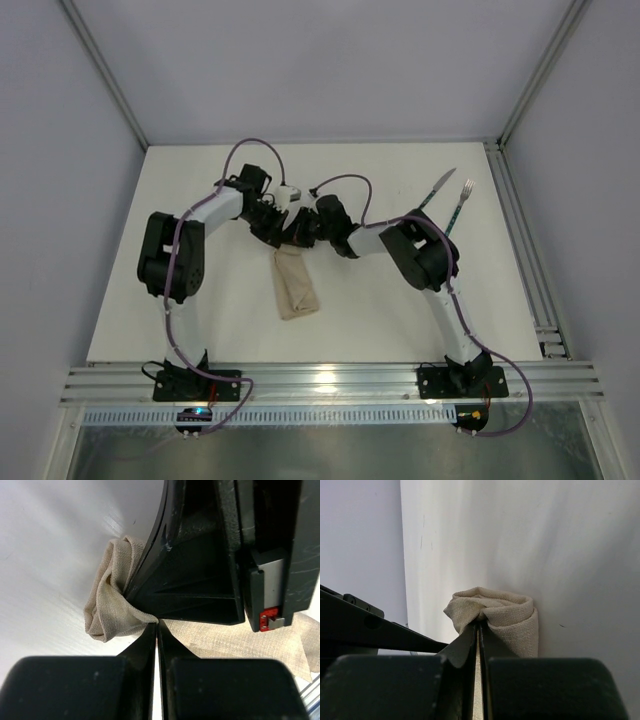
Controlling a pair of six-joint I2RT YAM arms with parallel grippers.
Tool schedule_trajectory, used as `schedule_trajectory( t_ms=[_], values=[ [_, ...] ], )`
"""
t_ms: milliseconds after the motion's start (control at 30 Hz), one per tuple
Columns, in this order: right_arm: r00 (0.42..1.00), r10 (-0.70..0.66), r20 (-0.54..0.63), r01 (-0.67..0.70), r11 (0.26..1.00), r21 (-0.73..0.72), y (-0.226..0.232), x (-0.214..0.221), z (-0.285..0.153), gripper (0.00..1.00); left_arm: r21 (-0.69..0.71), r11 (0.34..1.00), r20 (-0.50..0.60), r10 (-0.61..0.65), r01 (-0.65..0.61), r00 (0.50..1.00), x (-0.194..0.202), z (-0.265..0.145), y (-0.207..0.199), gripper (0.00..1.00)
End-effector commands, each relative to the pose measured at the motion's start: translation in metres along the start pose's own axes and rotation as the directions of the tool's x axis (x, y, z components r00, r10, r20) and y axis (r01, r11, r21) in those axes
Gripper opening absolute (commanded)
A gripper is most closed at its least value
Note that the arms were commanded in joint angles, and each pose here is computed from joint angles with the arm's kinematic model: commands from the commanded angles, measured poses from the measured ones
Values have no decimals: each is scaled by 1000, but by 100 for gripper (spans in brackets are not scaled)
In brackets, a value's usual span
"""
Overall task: Fold the napkin into a case and place the utensils inside
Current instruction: Stuff the top corner of the smaller-rectangle-folded napkin into the folded napkin.
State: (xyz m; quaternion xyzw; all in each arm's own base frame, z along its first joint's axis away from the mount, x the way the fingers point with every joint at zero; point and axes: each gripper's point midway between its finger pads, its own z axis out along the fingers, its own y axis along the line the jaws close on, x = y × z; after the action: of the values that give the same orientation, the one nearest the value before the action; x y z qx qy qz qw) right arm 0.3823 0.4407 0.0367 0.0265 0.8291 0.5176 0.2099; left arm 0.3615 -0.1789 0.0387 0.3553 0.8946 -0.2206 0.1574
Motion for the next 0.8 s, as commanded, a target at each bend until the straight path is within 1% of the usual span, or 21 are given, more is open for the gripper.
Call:
schedule_trajectory(
  t_ms=[0, 100, 133, 167, 233, 267, 300, 367, 400, 433, 500, 533, 633, 733, 767],
  values=[
    [993, 23, 112, -12, 996, -90, 30, -25, 2, 4, 23, 1000, -21, -15, 15, 1000, 3, 15, -1, 0],
    [996, 37, 77, -32, 998, -59, 17, -16, 1, 6, 3, 999, -63, -40, 40, 997, 13, 24, 6, 0],
    [997, 32, 69, -28, 998, -55, 16, -14, -2, 11, 2, 999, -72, -51, 51, 996, 16, 27, 8, 0],
    [998, 27, 63, -24, 999, -44, 14, -12, -4, 14, -3, 998, -73, -59, 58, 996, 16, 27, 9, 0],
    [999, -17, 49, 19, 999, -42, 21, -12, -9, 17, -22, 997, -79, -69, 68, 994, 18, 28, 14, 0],
    [998, -62, 28, 63, 998, -29, 21, -9, -12, 21, -34, 997, -82, -77, 74, 994, 18, 28, 17, 0],
    [995, -94, 28, 95, 995, -40, 31, -12, -17, 22, -33, 996, -82, -80, 78, 993, 19, 28, 18, 0],
    [988, -153, 3, 153, 988, -28, 33, -9, -26, 24, -34, 995, -79, -95, 92, 992, 18, 27, 19, 0],
    [985, -171, -5, 171, 985, -18, 33, -8, -30, 25, -31, 995, -76, -100, 98, 992, 18, 26, 20, 0],
    [980, -201, 3, 201, 979, -24, 42, -12, -37, 25, -28, 995, -72, -103, 101, 992, 18, 26, 20, 0],
    [968, -248, -30, 248, 969, 13, 33, -5, -46, 25, -16, 994, -57, -108, 107, 993, 15, 23, 19, 0],
    [964, -266, -31, 266, 964, 17, 36, -5, -52, 25, -2, 994, -49, -109, 109, 993, 13, 22, 17, 0],
    [955, -290, -58, 293, 954, 57, 23, 2, -58, 24, 46, 992, -10, -118, 118, 993, 4, 15, 9, 0],
    [956, -278, -88, 284, 957, 57, 18, 7, -55, 23, 54, 991, 9, -119, 118, 993, -1, 11, 6, 0],
    [959, -264, -105, 272, 960, 68, 9, 11, -51, 22, 55, 992, 11, -118, 117, 993, -2, 10, 6, 0]
  ],
)
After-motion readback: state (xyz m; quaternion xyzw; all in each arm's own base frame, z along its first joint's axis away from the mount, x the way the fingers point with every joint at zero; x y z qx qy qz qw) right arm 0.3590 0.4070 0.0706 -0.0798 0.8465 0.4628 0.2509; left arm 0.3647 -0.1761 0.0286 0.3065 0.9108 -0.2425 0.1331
